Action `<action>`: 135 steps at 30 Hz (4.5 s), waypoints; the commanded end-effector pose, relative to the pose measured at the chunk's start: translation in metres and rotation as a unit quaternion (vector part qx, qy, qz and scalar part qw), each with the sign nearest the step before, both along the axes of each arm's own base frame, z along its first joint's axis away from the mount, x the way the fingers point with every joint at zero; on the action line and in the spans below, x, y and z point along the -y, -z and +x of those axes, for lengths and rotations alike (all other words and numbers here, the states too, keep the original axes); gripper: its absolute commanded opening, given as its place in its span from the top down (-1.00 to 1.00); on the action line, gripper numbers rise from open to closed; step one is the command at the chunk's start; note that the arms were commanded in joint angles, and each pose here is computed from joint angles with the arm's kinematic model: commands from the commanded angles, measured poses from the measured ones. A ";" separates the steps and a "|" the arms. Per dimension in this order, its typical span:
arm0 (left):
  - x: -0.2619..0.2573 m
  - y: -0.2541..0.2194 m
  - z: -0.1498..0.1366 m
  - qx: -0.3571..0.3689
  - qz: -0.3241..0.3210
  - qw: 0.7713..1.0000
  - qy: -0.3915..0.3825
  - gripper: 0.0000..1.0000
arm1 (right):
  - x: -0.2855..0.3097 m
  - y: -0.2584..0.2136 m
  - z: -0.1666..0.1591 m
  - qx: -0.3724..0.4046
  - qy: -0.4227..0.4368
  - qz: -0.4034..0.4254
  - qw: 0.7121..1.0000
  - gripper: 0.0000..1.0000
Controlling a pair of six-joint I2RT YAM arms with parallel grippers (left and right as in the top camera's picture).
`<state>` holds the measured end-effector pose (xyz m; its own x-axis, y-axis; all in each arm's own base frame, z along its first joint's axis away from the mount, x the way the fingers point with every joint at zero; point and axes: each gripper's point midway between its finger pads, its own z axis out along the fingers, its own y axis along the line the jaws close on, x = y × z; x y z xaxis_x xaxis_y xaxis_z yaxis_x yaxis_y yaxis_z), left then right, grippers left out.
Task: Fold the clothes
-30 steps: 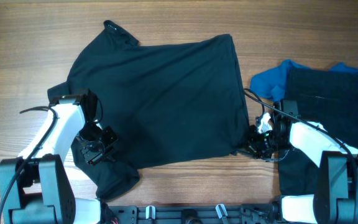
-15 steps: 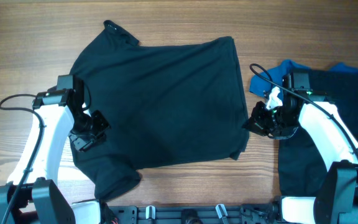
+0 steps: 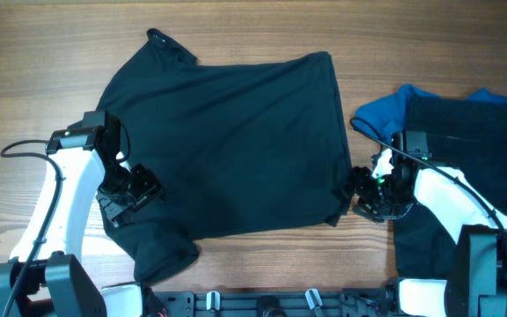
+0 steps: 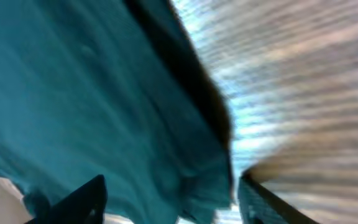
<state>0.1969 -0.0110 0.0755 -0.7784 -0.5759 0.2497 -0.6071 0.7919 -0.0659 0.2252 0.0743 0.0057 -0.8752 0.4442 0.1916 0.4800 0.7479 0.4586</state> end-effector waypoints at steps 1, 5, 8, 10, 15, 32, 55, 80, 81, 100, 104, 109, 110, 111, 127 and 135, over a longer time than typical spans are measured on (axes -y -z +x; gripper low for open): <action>0.003 -0.002 0.001 0.007 -0.009 1.000 -0.001 -0.31 | -0.012 0.014 -0.012 0.014 -0.068 0.022 0.997 -0.09; 0.003 -0.002 0.001 0.007 -0.009 1.000 0.001 -0.25 | -0.014 0.016 -0.028 -0.015 -0.085 0.009 0.996 0.43; 0.003 -0.002 0.001 0.008 -0.009 1.000 0.001 -0.24 | -0.012 0.016 -0.037 -0.037 -0.084 0.004 0.996 0.66; 0.003 -0.002 0.001 0.008 -0.009 1.000 0.001 -0.23 | -0.014 0.012 -0.031 -0.030 -0.085 0.009 0.996 0.91; 0.004 -0.004 -0.006 -0.007 -0.011 1.000 0.001 -0.04 | -0.020 -0.032 0.006 0.023 -0.119 0.028 0.992 0.91; 0.011 0.012 -0.015 -0.019 -0.015 1.000 -0.010 -0.34 | -0.028 -0.006 -0.027 -0.026 -0.141 -0.010 0.990 -0.39; 0.011 0.012 -0.016 -0.021 -0.017 1.000 -0.003 -0.16 | -0.045 -0.073 0.021 0.024 -0.176 -0.026 0.984 0.92; 0.031 0.060 -0.076 -0.101 0.061 0.993 0.007 0.73 | -0.051 -0.084 0.067 0.089 -0.116 -0.026 0.989 0.91; 0.028 0.061 -0.075 -0.098 0.070 0.993 0.008 0.51 | -0.051 -0.084 0.066 0.089 -0.116 -0.026 0.989 0.91; 0.043 0.066 -0.056 -0.068 0.053 0.995 -0.050 -0.28 | -0.051 -0.083 0.066 0.093 -0.128 -0.027 0.987 0.91; 0.063 0.065 -0.052 -0.064 -0.005 0.996 -0.054 -1.00 | -0.051 -0.083 0.066 0.093 -0.128 -0.027 0.987 0.91; 0.077 0.062 -0.061 -0.060 -0.031 0.997 0.038 -0.58 | -0.051 -0.083 0.066 0.093 -0.128 -0.028 0.987 0.91; 0.078 0.064 -0.064 -0.061 -0.014 0.997 0.046 -0.57 | -0.051 -0.083 0.066 0.093 -0.128 -0.028 0.987 0.91; 0.078 0.065 -0.068 -0.066 0.010 0.997 0.044 -0.53 | -0.051 -0.083 0.066 0.093 -0.128 -0.028 0.987 0.91; 0.075 0.090 -0.082 -0.123 0.098 0.987 -0.011 0.92 | -0.051 -0.083 0.066 0.093 -0.128 -0.027 0.987 0.91; 0.044 0.037 -0.076 -0.159 0.118 0.980 0.017 0.92 | -0.046 -0.081 0.067 0.090 -0.122 -0.043 0.988 0.91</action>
<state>0.0895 -0.0686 0.0219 -0.6339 -0.6561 0.4096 -0.5501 0.7547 0.3575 0.2869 0.1269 0.0880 -0.9772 0.2118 0.0142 0.1924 0.8555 0.4807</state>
